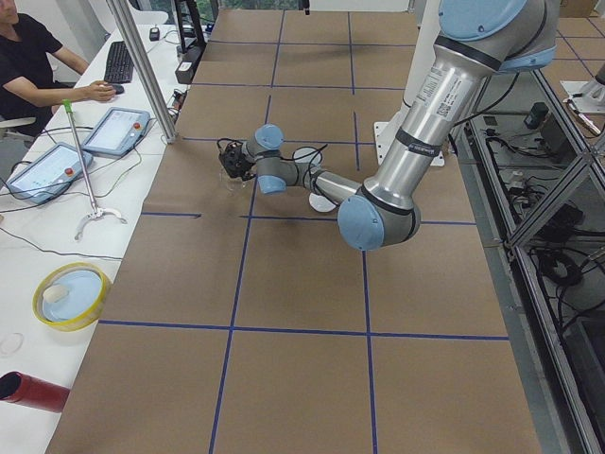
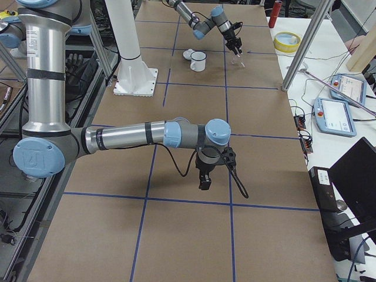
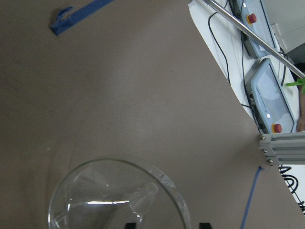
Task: Remove funnel from cup
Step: 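Set the funnel down on the table and open the left gripper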
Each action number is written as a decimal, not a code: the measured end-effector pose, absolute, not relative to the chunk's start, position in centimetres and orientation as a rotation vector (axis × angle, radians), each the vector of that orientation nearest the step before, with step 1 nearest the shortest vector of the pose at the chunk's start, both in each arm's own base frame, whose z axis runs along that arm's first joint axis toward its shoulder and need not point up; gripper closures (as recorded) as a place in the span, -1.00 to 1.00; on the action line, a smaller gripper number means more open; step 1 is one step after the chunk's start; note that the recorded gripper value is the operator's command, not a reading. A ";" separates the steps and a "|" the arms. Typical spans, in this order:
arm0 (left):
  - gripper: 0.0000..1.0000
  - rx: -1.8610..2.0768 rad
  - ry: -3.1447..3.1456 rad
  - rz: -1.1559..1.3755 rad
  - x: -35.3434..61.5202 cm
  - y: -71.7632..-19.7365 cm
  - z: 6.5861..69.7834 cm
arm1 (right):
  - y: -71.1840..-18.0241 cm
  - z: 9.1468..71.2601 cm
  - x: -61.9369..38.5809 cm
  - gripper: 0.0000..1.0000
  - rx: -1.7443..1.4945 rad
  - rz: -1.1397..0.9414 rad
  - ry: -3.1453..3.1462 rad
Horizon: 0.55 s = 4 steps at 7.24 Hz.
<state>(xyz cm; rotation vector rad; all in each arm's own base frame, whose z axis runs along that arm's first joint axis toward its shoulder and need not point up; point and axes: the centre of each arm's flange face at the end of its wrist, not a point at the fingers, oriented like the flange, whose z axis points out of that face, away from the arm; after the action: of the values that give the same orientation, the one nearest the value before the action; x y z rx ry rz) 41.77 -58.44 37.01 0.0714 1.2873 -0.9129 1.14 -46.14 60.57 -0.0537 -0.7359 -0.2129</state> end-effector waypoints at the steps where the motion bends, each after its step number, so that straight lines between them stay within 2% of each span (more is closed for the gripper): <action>1: -1.00 0.009 1.244 -0.889 40.9 -56.9 37.0 | -46.1 60.6 1.1 -1.00 -0.054 -0.213 -0.736; 4: -1.00 -0.030 1.045 -0.761 35.9 -51.0 35.3 | -46.1 60.6 1.1 -1.00 -0.054 -0.213 -0.736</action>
<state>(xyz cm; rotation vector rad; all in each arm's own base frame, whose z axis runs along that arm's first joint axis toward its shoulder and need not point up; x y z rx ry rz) 35.88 -50.99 35.32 -0.0295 1.0450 -0.7614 1.14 -46.14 60.57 -0.0536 -0.7359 -0.2132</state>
